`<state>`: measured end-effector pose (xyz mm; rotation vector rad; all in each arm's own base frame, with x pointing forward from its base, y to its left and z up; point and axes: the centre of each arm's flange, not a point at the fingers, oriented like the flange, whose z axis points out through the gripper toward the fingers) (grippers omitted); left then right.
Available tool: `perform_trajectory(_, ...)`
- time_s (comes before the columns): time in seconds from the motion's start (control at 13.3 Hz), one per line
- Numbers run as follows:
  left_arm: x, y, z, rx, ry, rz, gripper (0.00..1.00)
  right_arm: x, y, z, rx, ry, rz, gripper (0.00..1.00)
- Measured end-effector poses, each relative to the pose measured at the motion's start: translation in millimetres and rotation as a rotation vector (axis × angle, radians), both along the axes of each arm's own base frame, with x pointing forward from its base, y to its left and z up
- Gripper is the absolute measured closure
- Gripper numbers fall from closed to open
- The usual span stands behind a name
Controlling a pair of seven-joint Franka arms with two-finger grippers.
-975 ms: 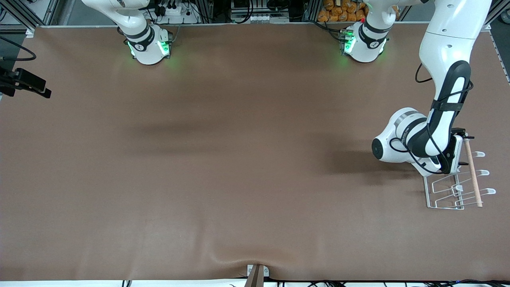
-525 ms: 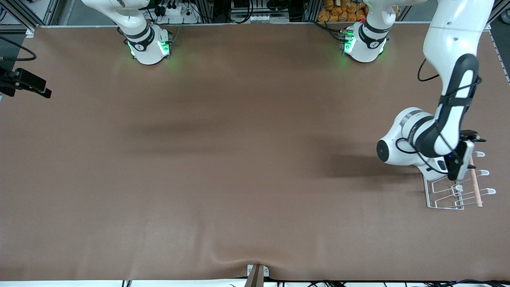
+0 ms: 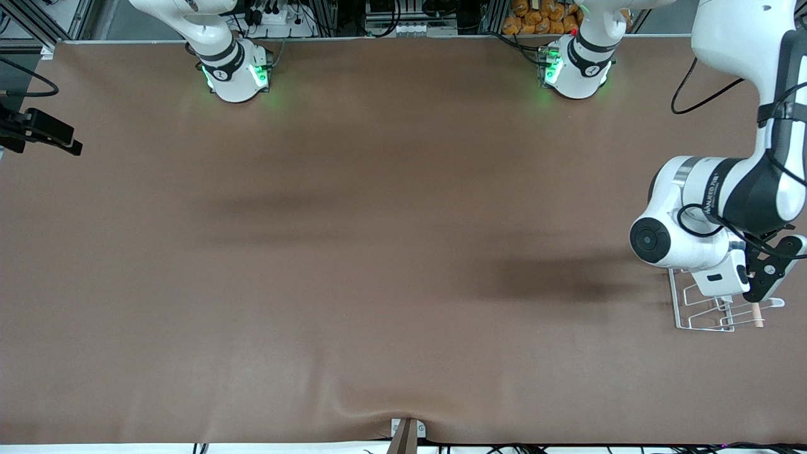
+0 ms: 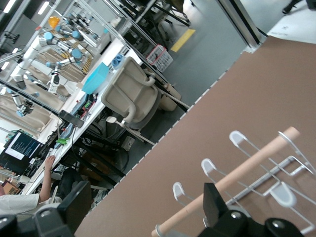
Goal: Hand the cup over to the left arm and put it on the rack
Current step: 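Lower the cup onto the wire rack with the left gripper, then open the left gripper and lift it off the cup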
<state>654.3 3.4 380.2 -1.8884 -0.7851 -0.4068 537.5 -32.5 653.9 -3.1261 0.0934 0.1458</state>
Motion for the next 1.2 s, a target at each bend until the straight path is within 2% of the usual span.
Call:
perform_trajectory(0.38, 2.7, -25.5, 4.2, -0.043, 0.012, -0.049, 0.0, 0.0, 0.2, -1.2, 0.0, 0.003, 0.0, 0.0)
perform_trajectory(0.75, 10.3, -38.8, 12.5, -0.128, 0.069, -0.131, 0.0, 0.0, 0.3, -1.5, 0.0, 0.003, 0.001, 0.0)
perform_trajectory(1.2, 26.5, -31.8, 28.6, -0.31, 0.137, -0.261, 0.0, 0.1, 0.6, -1.5, 0.0, 0.003, 0.002, 0.0)
